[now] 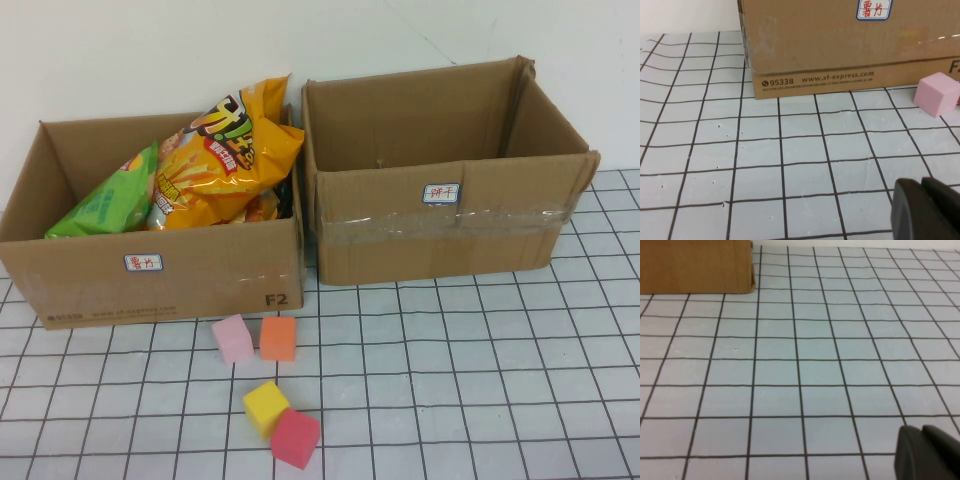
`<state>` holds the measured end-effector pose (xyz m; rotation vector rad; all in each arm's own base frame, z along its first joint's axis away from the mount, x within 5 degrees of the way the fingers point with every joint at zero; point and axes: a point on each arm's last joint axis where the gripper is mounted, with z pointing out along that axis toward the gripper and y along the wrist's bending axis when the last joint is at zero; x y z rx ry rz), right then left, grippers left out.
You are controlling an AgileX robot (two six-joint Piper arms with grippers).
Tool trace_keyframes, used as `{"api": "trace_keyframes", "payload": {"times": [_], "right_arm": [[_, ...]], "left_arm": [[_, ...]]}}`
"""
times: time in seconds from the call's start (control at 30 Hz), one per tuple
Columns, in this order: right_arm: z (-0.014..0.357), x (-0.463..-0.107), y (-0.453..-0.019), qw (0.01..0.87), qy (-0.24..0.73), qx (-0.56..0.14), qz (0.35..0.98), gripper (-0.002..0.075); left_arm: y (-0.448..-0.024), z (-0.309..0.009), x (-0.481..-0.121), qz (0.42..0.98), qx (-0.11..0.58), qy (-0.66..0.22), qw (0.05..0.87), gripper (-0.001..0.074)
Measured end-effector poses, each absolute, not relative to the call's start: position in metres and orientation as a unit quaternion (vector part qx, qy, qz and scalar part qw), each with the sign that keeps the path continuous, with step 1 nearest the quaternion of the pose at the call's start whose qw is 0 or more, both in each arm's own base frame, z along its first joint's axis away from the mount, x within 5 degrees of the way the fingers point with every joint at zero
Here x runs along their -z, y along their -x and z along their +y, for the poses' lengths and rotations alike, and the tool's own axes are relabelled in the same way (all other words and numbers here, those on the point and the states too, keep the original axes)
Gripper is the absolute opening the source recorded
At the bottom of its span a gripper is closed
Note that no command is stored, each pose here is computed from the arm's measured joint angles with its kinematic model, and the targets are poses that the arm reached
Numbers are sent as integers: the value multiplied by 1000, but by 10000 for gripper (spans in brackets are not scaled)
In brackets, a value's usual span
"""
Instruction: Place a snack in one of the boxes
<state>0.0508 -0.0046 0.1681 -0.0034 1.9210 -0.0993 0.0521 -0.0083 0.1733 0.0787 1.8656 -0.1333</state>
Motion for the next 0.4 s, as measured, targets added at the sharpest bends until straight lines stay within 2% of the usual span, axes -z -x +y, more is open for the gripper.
{"api": "trace_keyframes", "payload": {"times": [0.4], "right_arm": [[-4,-167,-51,569,2,38,821,1]], "left_arm": [[-52,-8,-173,802,57,-34,593,-1]]}}
